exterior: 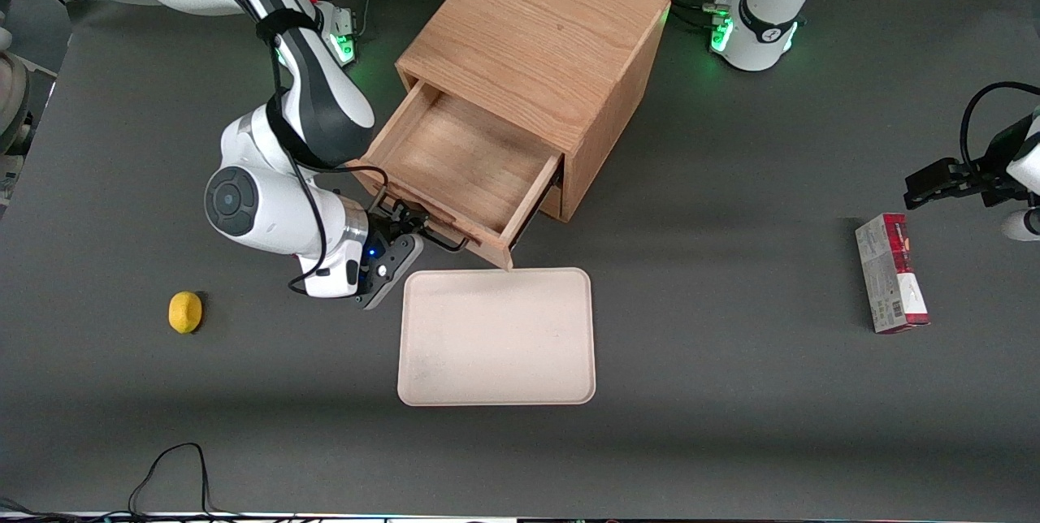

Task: Open upper drawer
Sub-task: 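Pull the upper drawer outward from the cabinet with the right gripper, then pull the drawer further out and open the right gripper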

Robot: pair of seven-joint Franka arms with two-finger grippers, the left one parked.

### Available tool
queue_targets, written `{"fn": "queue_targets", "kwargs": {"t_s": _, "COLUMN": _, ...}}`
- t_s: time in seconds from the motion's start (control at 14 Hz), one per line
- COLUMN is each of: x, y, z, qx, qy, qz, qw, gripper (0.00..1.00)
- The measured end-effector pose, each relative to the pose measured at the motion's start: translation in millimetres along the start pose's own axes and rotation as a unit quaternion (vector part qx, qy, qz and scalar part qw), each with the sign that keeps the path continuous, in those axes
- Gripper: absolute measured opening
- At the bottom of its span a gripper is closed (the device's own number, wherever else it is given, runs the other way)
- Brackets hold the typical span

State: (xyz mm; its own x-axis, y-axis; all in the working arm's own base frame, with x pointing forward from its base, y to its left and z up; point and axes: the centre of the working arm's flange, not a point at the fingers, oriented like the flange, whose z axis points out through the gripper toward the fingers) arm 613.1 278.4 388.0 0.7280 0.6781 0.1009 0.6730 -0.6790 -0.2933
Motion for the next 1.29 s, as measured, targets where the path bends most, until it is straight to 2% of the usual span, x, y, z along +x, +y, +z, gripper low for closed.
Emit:
{"fn": "queue_targets", "kwargs": {"t_s": 0.86, "x": 8.1, "y": 25.8, "z": -1.2, "qx": 0.003, "qy": -0.001, "qz": -0.002, "qw": 1.0, "gripper": 1.0}}
{"fn": "queue_targets", "kwargs": {"t_s": 1.29, "x": 6.1, "y": 48.4, "z": -7.9, "qx": -0.001, "qy": 0.008, "qz": 0.006, "qw": 1.0, "gripper": 1.0}}
